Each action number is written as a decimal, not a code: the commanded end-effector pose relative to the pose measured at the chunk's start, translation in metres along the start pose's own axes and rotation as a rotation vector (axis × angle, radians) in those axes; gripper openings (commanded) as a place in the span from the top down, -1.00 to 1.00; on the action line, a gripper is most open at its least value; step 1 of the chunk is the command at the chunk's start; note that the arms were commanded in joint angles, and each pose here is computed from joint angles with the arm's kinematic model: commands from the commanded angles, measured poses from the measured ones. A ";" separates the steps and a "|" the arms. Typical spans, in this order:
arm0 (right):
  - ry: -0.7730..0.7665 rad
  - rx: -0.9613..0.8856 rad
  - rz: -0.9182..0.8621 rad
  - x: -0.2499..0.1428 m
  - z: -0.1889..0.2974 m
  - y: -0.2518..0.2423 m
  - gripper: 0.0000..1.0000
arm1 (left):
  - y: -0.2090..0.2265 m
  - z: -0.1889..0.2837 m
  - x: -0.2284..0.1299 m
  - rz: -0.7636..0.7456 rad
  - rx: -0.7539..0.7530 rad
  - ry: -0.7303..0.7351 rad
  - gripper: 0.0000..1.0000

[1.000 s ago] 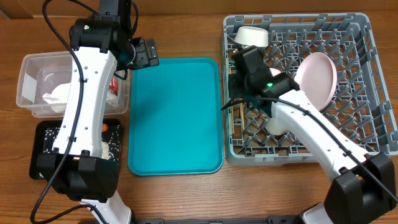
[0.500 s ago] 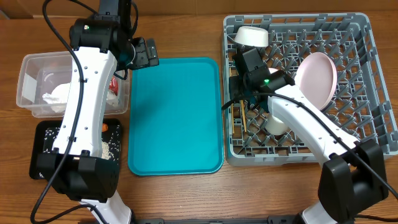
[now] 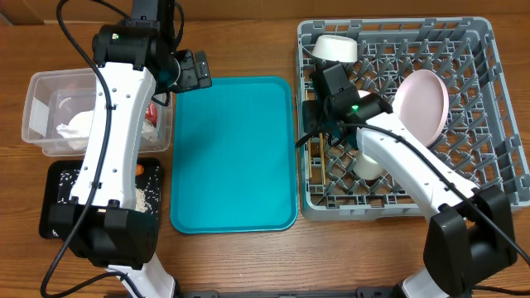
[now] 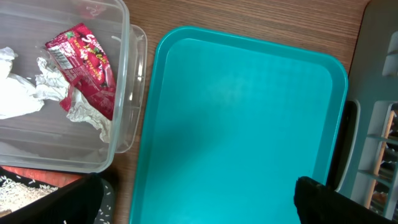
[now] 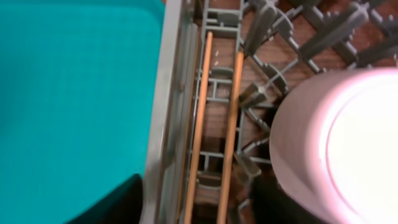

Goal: Sort waste into correct bins and load items into the dishwasher

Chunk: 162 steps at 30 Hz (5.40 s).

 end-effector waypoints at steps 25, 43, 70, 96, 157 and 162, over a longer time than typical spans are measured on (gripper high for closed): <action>0.061 0.143 0.012 0.003 0.095 0.006 -1.00 | 0.002 -0.002 0.000 0.009 -0.005 0.006 -1.00; -0.379 0.355 -0.003 0.038 0.179 0.014 -1.00 | 0.002 -0.002 0.000 0.009 -0.005 0.006 -1.00; -0.967 0.361 -0.196 -0.110 0.332 -0.116 -1.00 | 0.002 -0.002 0.000 0.009 -0.005 0.007 -1.00; -1.191 0.414 -0.465 -0.160 0.154 -0.159 -1.00 | 0.002 -0.002 0.000 0.009 -0.005 0.007 -1.00; -1.030 0.197 -0.005 -0.178 0.085 -0.164 -1.00 | 0.002 -0.002 0.000 0.009 -0.005 0.007 -1.00; -1.030 0.197 -0.005 -0.178 0.085 -0.164 -1.00 | 0.002 -0.002 0.000 0.009 -0.005 0.006 -0.99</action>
Point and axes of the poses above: each gripper's point midway between its finger pads, its own z axis back along the fingers, its own y axis along the line the jaws close on, x = y × z, the point moved 10 cm from there along z, back along the fingers, and after that the axes turned 11 degrees about -z, right-handed, at the moved point
